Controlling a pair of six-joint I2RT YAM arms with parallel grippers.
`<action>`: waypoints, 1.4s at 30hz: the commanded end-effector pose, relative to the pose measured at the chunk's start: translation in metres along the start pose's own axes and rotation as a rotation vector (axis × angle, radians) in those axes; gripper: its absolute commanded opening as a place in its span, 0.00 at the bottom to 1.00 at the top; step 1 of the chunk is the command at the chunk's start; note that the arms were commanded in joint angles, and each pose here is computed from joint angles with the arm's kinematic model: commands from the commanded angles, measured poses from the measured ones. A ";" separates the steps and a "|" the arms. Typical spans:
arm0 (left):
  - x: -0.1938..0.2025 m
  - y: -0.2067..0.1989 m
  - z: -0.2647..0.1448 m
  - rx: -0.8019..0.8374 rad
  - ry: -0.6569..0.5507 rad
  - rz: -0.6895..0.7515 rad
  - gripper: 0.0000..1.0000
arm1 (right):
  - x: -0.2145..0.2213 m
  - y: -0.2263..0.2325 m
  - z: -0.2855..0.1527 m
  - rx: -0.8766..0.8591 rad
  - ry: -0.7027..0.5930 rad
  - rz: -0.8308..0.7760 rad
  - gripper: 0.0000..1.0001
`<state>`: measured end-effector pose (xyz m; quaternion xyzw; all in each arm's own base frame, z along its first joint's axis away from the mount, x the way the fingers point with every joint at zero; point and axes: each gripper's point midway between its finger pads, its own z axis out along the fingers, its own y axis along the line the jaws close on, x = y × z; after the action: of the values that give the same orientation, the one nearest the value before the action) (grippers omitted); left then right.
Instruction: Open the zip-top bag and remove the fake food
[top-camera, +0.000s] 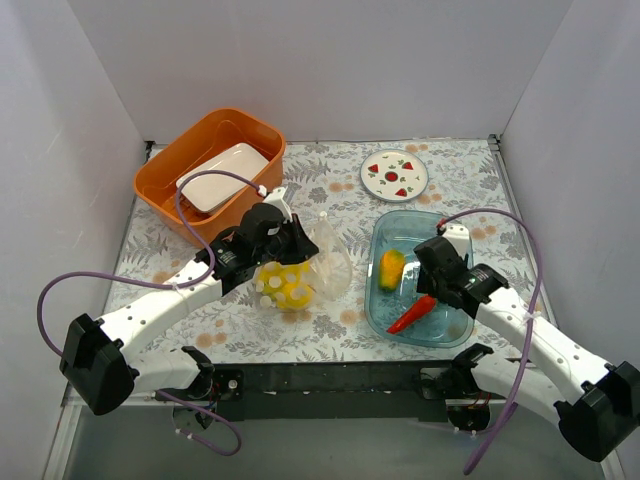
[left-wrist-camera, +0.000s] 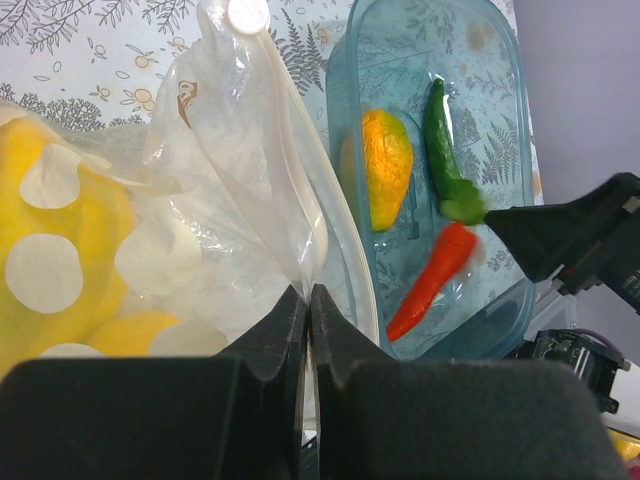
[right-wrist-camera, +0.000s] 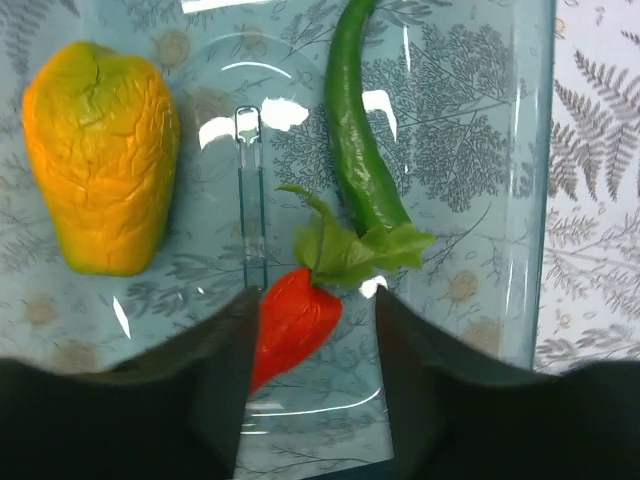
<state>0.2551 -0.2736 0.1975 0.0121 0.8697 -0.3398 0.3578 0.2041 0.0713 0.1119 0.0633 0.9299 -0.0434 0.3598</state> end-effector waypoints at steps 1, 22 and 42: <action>-0.018 -0.021 -0.015 0.067 -0.037 0.023 0.00 | -0.032 0.037 0.000 -0.177 -0.070 0.012 0.64; -0.011 -0.026 -0.010 0.107 -0.013 -0.010 0.00 | -0.045 0.248 -0.052 -0.919 0.037 -0.015 0.47; -0.008 -0.027 -0.014 0.122 -0.010 -0.032 0.00 | -0.035 0.223 -0.038 -0.743 -0.012 -0.066 0.56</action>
<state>0.2462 -0.2855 0.2063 0.0198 0.8619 -0.3783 0.3371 0.2286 0.3178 0.1290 -0.1295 0.8903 0.3133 0.3042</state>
